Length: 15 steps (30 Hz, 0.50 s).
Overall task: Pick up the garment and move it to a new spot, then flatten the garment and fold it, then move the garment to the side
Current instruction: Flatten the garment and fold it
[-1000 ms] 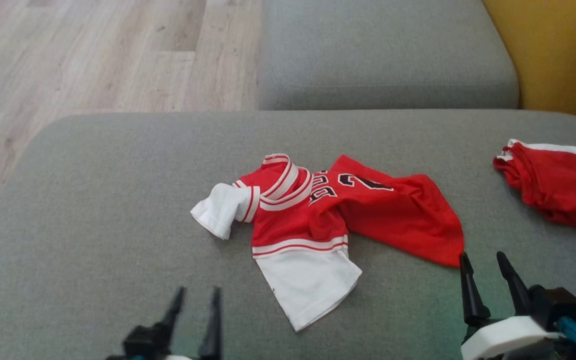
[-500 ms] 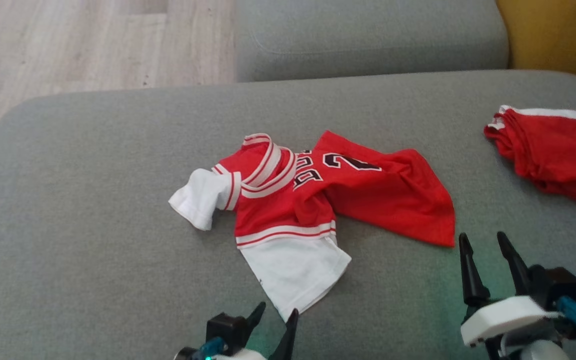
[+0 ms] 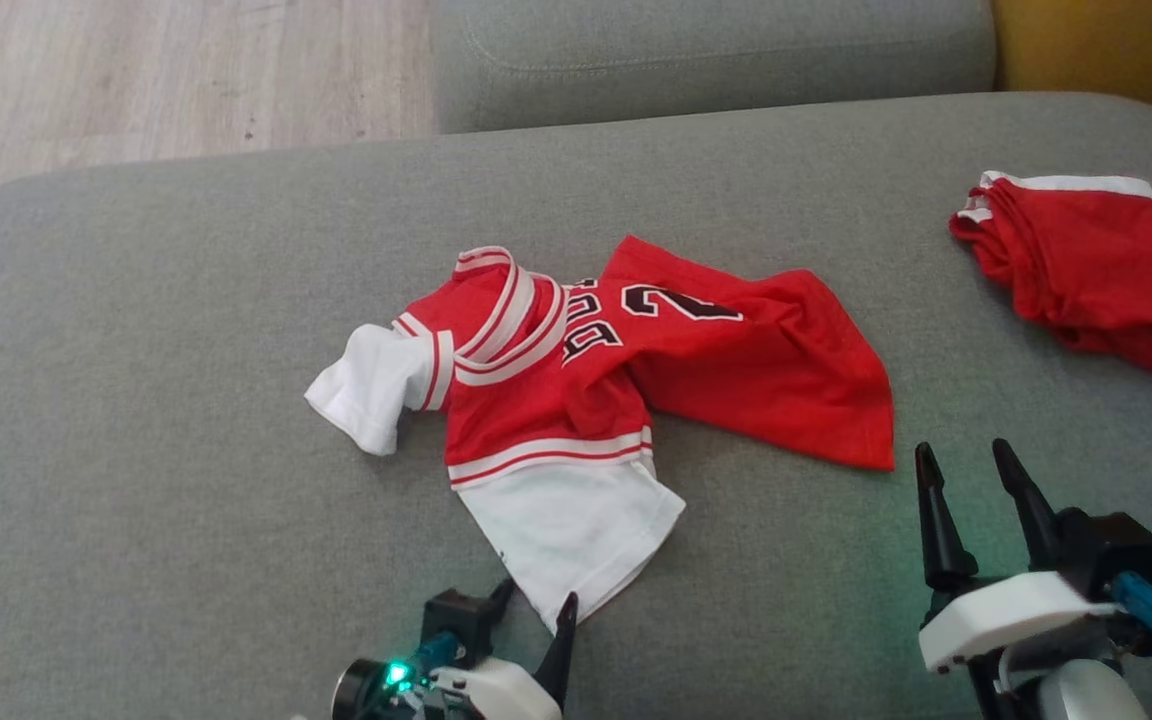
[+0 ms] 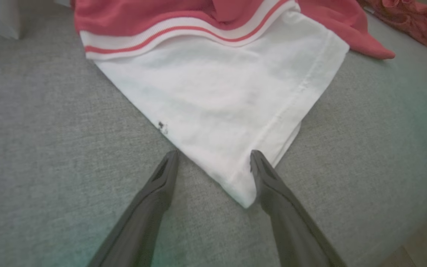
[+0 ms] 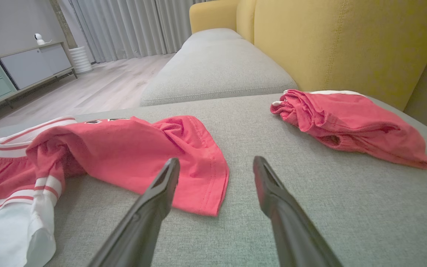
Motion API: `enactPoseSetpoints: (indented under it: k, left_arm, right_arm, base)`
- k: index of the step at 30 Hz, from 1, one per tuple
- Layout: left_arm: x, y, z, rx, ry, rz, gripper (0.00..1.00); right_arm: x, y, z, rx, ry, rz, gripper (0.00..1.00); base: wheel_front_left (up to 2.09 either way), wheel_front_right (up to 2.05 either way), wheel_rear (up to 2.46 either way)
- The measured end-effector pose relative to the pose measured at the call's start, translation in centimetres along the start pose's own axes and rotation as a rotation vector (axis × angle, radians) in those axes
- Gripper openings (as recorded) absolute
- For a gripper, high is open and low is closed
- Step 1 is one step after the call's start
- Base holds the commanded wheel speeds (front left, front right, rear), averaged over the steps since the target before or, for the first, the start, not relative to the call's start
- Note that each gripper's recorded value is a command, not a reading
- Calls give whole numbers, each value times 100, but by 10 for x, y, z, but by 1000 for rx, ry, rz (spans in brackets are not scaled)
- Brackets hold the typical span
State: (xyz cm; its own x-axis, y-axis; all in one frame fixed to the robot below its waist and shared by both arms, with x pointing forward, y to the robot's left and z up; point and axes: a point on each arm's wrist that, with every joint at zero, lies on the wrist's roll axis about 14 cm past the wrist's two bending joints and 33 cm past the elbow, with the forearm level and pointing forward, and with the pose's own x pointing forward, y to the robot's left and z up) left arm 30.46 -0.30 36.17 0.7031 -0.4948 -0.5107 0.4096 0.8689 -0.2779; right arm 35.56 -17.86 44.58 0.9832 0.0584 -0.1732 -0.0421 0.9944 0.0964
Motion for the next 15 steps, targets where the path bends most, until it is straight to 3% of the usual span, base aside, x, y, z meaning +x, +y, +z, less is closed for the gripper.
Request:
enactPoseSetpoints:
  k: [5,7,10,15]
  left_arm:
    - [4,-7,-1,62,15,-23,100]
    - [6,-6,-1,90,22,-19,52]
    - [7,-7,0,117,21,-15,0]
    - [4,-6,3,107,-11,8,0]
  right_arm:
    - [1,-2,0,-5,0,-5,100]
    - [3,-2,3,-7,-6,-5,100]
    - [5,-2,5,-13,-11,-3,100]
    - [6,-6,3,-12,1,-15,100]
  base:
    - [0,0,0]
    - [0,0,0]
    - [0,0,0]
    - [0,0,0]
